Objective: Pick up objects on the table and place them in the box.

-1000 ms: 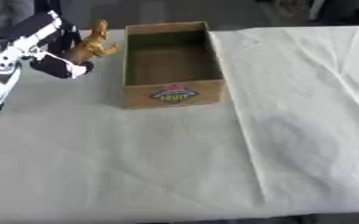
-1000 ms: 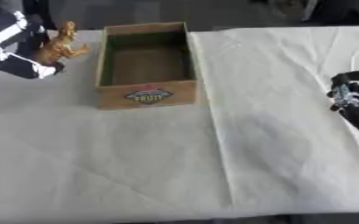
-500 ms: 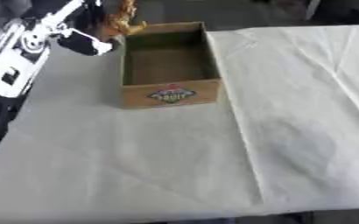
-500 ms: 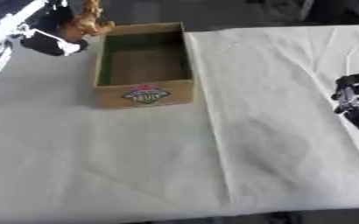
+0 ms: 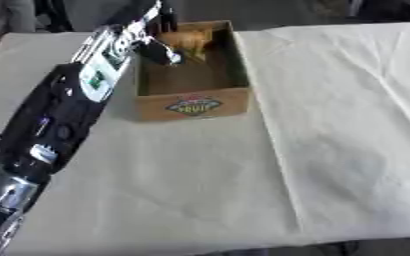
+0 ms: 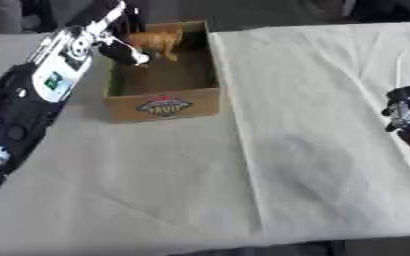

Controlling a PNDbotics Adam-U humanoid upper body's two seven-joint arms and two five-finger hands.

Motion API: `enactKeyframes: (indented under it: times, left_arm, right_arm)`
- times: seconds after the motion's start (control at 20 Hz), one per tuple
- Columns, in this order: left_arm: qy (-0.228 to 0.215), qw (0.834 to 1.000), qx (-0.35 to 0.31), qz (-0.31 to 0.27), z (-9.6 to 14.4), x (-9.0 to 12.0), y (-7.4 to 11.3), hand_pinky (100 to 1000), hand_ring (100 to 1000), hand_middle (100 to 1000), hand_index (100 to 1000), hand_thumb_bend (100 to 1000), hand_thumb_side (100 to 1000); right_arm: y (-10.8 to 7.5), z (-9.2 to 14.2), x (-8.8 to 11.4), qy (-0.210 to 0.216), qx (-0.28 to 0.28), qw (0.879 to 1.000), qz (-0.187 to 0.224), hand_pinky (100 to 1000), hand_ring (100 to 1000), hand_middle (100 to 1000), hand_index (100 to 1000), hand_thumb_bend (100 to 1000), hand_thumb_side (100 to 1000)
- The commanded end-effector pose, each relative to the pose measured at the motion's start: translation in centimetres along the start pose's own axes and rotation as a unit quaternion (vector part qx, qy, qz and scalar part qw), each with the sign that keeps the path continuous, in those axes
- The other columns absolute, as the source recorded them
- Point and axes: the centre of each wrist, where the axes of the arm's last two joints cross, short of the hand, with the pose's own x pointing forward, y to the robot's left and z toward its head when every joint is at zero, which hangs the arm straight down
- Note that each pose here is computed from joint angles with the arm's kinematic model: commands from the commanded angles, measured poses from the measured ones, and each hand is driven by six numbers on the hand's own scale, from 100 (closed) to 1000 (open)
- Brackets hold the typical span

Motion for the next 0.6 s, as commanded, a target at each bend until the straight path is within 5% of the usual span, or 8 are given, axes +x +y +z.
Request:
enactKeyframes:
  times: [0.05, 0.35, 0.6]
  left_arm:
    - [0.018, 1.0, -0.008, -0.019, -0.9, -0.4, -0.1, 491, 469, 473, 583, 520, 100]
    - [0.04, 0.997, -0.05, -0.046, -1.6, -2.4, -2.2, 525, 502, 509, 639, 552, 100]
    - [0.026, 0.998, -0.035, -0.053, -1.4, -3.0, -2.1, 545, 529, 546, 688, 595, 100]
  right_arm:
    - [-0.3, -0.5, 0.9, -0.018, 0.003, 1.0, 0.002, 382, 533, 600, 596, 100, 375]
    - [-0.3, -0.4, 0.8, -0.015, 0.001, 1.0, 0.001, 382, 533, 600, 596, 100, 375]
    - [-0.3, -0.3, 0.7, -0.013, -0.001, 1.0, 0.0, 382, 533, 600, 596, 100, 374]
